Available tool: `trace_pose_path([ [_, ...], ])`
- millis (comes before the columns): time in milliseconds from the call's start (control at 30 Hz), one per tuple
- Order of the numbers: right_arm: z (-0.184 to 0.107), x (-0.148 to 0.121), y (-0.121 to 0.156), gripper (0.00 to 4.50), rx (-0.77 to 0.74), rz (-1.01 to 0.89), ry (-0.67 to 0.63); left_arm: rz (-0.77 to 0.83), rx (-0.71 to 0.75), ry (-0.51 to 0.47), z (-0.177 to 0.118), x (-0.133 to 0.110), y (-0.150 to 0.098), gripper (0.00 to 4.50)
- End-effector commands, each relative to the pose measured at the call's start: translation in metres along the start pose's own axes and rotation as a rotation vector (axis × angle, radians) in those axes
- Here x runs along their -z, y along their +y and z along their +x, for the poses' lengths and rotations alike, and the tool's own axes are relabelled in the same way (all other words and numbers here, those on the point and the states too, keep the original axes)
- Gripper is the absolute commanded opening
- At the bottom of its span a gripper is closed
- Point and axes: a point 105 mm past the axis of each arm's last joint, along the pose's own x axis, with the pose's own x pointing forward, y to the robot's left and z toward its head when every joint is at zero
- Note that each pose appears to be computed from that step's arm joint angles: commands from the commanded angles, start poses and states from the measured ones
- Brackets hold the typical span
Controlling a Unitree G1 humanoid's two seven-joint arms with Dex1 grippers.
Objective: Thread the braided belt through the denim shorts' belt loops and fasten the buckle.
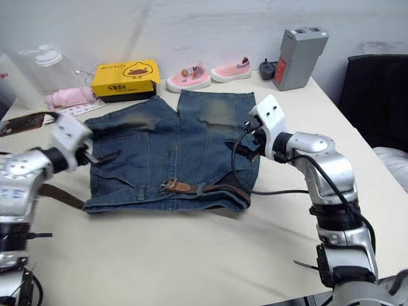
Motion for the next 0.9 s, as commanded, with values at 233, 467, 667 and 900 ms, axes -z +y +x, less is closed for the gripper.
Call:
trace_pose_path([
  [233,-0.007,-0.003,0.064,4.44,-0.278,-0.085,-0.028,-0.451,-0.426,0.243,-0.081,0.067,0.046,4.4],
  [467,0.003,0.021,0.087,4.44,-0.361,-0.132,0.04,-0.638,-0.472,0.252,-0.079,0.078,0.054,4.4],
  [667,0.004,0.029,0.096,4.44,-0.364,-0.128,0.046,-0.772,-0.54,0.296,-0.067,0.103,0.065,4.4],
  [900,0.005,0.031,0.097,4.44,-0.34,-0.123,0.041,-0.889,-0.601,0.38,-0.052,0.139,0.061,4.4],
])
